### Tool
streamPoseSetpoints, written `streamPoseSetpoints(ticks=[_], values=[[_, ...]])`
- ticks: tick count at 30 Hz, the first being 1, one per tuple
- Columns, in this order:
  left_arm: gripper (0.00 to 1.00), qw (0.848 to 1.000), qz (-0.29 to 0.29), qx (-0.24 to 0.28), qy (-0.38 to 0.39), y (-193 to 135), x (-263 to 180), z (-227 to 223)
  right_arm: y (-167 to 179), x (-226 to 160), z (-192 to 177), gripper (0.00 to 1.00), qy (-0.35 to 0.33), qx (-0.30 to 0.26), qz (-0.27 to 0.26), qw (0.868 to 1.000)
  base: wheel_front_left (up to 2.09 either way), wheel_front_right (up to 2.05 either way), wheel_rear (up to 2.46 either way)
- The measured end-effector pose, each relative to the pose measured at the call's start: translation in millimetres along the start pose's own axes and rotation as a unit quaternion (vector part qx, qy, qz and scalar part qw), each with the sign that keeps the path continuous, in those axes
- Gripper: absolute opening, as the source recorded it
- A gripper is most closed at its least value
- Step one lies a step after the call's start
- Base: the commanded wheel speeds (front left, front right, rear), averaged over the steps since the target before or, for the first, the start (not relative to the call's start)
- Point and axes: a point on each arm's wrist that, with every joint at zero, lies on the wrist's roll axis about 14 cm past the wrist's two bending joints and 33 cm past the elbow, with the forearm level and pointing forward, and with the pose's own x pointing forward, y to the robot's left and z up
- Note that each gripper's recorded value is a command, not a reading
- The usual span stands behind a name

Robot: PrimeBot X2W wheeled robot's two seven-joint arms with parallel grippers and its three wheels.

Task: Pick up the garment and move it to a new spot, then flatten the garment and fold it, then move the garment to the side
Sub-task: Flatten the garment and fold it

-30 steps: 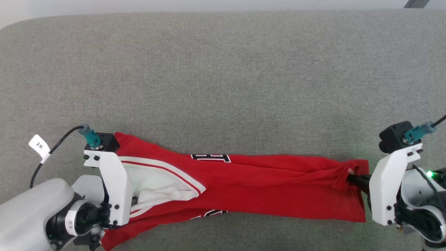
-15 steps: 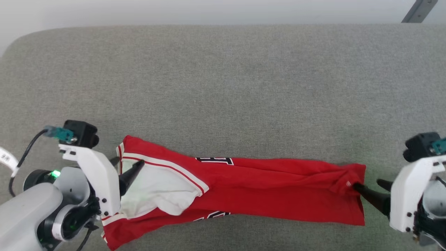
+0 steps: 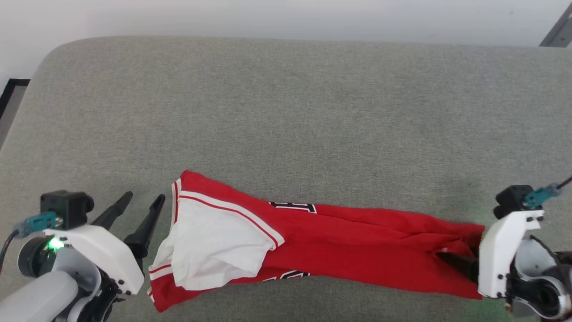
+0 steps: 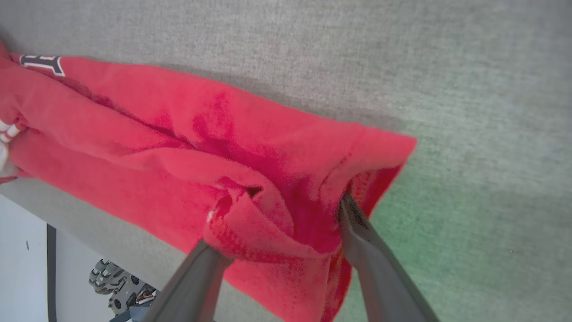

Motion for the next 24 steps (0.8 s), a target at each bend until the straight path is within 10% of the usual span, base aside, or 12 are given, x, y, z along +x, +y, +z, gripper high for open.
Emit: streamPoseSetpoints(ticks=[6, 7, 9, 24], values=[[1.00, 0.999, 0.032, -0.025, -0.022, 16.0, -8.4, -9.6, 10.5, 23.6, -0.6, 1.00, 0.020, -0.018, 0.021, 0.999, 0.00, 0.00, 0.00], [1.00, 0.999, 0.037, -0.029, -0.026, 17.8, -9.4, -10.0, 13.7, 26.1, -1.3, 0.85, 0.024, -0.017, 0.029, 0.999, 0.00, 0.00, 0.00], [1.00, 0.997, 0.047, -0.037, -0.051, 22.2, -10.4, -1.5, 20.7, 29.5, 0.0, 0.00, 0.026, -0.013, 0.046, 0.999, 0.00, 0.00, 0.00], [1.00, 0.984, 0.083, -0.068, -0.141, 35.0, -40.1, -10.5, -0.9, 7.1, 24.2, 0.00, -0.020, 0.018, 0.048, 0.998, 0.00, 0.00, 0.00]])
